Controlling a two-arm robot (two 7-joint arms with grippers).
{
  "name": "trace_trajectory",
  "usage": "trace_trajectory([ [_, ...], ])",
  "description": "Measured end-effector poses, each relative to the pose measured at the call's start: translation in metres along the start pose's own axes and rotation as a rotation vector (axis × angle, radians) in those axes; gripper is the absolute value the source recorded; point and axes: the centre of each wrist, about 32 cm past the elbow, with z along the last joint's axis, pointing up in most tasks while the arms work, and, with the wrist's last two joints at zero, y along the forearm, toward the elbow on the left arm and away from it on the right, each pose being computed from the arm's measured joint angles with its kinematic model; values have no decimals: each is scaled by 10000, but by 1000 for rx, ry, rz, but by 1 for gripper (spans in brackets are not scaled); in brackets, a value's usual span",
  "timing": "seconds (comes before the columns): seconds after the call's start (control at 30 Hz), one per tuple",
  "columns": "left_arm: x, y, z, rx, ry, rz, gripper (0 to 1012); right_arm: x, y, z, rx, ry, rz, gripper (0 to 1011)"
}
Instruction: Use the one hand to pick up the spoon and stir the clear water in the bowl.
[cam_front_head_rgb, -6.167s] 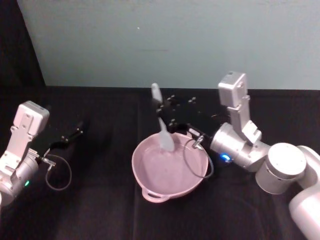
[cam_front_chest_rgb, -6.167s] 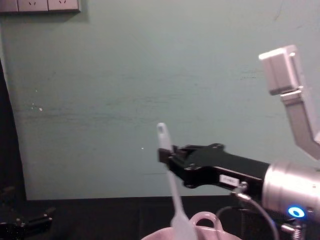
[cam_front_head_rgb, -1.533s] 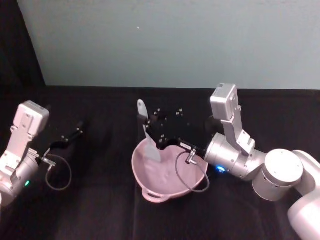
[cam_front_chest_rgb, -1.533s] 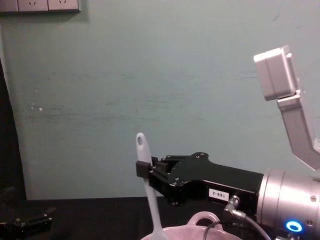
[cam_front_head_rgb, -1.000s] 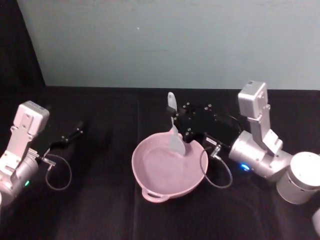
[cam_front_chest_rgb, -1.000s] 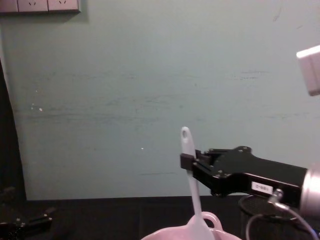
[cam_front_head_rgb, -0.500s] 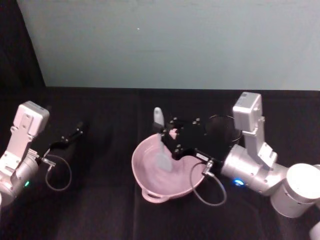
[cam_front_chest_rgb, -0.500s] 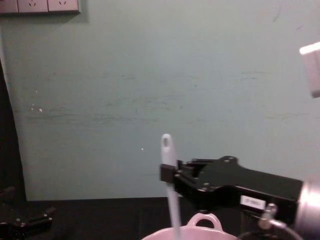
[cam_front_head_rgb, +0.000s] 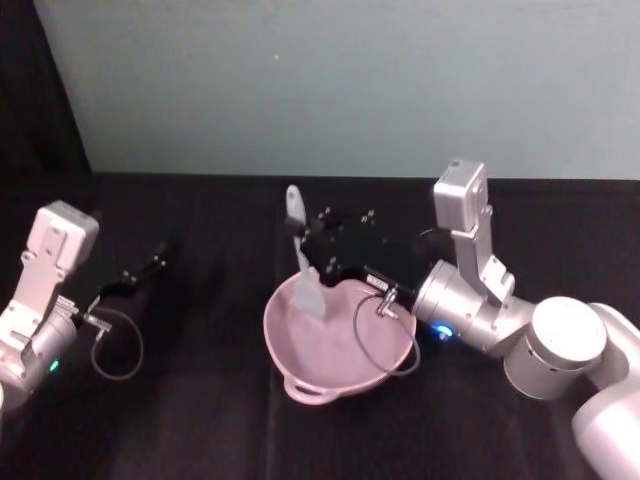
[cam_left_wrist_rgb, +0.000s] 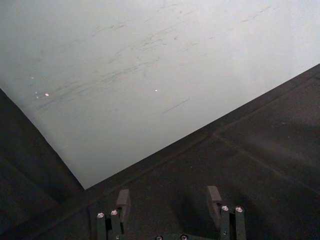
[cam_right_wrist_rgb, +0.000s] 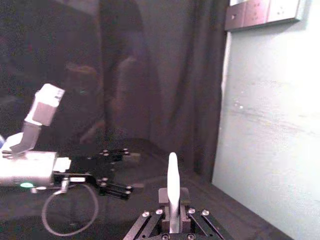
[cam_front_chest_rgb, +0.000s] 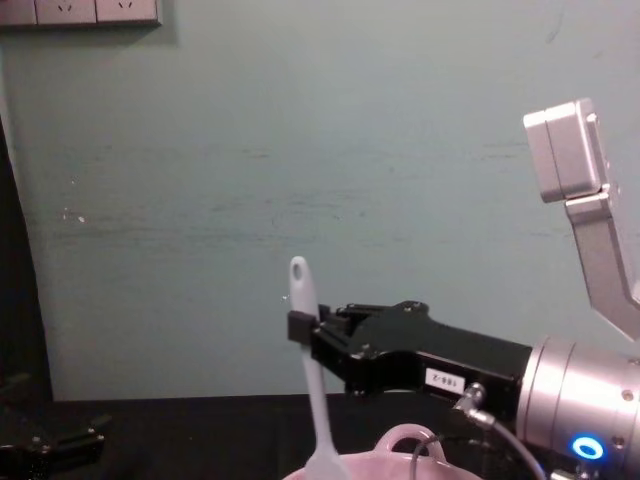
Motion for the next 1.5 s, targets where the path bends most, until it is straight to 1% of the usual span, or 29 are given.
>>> trace_trajectory([
  [0.1,0,0,0,0,0,0,1005,64,-23,-3,0,-8,-24,118],
  [0.13,0,0,0,0,0,0,1005,64,-23,-3,0,-8,-24,118],
  [0.2,0,0,0,0,0,0,1005,109,-63,7,-2,-18,-46,118],
  [0.3,0,0,0,0,0,0,1005,152,-169,36,-5,-35,-79,118],
  [0.4,0,0,0,0,0,0,1005,155,-243,48,-17,-50,-97,118],
  [0.5,0,0,0,0,0,0,1005,118,-361,55,-36,-61,-112,118],
  [0.53,0,0,0,0,0,0,1005,118,-361,55,-36,-61,-112,118],
  [0.63,0,0,0,0,0,0,1005,33,-440,66,-40,-63,-100,118],
  [0.7,0,0,0,0,0,0,1005,-13,-453,72,-36,-62,-92,118],
  [0.73,0,0,0,0,0,0,1005,-57,-455,74,-32,-59,-81,118],
  [0.8,0,0,0,0,0,0,1005,-106,-446,72,-26,-50,-66,118],
  [0.83,0,0,0,0,0,0,1005,-150,-427,62,-18,-35,-50,118],
  [0.93,0,0,0,0,0,0,1005,-201,-379,46,-7,-18,-30,118],
  [0.97,0,0,0,0,0,0,1005,-228,-341,29,-1,-7,-19,118],
  [1.03,0,0,0,0,0,0,1005,-244,-295,9,5,1,-8,118],
  [1.1,0,0,0,0,0,0,1005,-255,-210,-15,16,9,7,118],
  [1.13,0,0,0,0,0,0,1005,-248,-157,-28,23,10,14,118],
  [1.17,0,0,0,0,0,0,1005,-248,-157,-28,23,10,14,118],
  [1.23,0,0,0,0,0,0,1005,-230,-80,-43,35,7,18,118],
  [1.33,0,0,0,0,0,0,1005,-165,20,-79,42,-5,8,118],
  [1.37,0,0,0,0,0,0,1005,-165,20,-79,42,-5,8,118],
  [1.4,0,0,0,0,0,0,1005,-132,49,-91,39,-14,-2,118],
  [1.5,0,0,0,0,0,0,1005,-70,67,-116,31,-31,-34,118],
])
